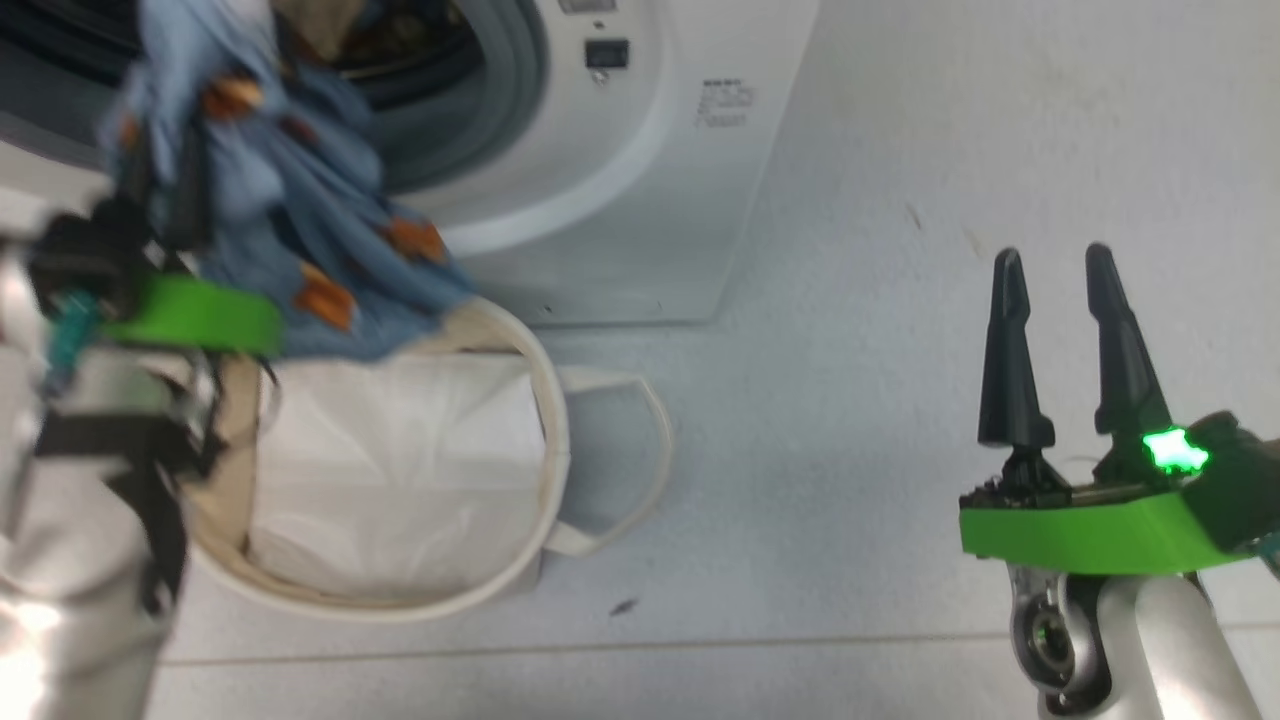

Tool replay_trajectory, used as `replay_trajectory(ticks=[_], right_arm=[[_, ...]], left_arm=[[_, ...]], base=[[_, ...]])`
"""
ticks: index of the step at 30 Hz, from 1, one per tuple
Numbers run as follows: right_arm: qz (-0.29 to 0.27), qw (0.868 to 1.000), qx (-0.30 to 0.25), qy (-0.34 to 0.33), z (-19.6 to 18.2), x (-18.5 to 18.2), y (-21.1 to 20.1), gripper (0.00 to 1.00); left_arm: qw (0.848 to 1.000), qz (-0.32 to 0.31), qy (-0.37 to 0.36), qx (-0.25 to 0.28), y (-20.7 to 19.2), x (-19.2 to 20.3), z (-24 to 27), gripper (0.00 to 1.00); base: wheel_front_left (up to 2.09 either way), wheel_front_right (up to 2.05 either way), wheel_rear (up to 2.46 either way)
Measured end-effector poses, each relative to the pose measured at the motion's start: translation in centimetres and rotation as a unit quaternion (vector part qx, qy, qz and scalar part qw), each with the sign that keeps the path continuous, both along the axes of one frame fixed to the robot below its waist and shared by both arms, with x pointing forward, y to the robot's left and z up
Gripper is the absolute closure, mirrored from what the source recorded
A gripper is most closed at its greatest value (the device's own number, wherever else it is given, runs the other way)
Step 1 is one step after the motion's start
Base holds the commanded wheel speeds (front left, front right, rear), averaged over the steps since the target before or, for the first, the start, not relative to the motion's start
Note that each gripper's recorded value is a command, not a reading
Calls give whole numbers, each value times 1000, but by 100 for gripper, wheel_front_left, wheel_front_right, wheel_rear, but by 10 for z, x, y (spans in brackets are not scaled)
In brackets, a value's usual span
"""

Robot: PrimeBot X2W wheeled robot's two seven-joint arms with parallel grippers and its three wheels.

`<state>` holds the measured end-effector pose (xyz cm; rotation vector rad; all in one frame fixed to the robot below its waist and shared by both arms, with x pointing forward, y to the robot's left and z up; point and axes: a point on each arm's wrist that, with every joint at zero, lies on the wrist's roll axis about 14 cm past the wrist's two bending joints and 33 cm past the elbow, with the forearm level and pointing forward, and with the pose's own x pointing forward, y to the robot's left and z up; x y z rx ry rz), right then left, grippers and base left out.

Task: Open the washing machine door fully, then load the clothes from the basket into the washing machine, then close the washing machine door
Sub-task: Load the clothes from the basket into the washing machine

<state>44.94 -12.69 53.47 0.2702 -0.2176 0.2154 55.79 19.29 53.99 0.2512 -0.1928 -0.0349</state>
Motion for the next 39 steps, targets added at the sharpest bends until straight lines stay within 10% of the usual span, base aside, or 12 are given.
replay_trajectory(ticks=[16,17,18,39], right_arm=[[-30,997,-8,73,-82,48,-27,0],[-31,996,-10,78,-87,49,-28,0],[-34,996,-12,82,-92,50,-30,0],[0,999,-19,47,-58,46,-4,0]], left_arm=[[997,-14,47,-66,-15,173,-65,100],[996,-14,51,-69,-17,179,-71,12],[996,-12,54,-73,-20,184,-77,0],[993,-48,92,-50,-37,113,-81,0]], base=[[0,0,0],[0,0,0],[0,0,0],[0,0,0]])
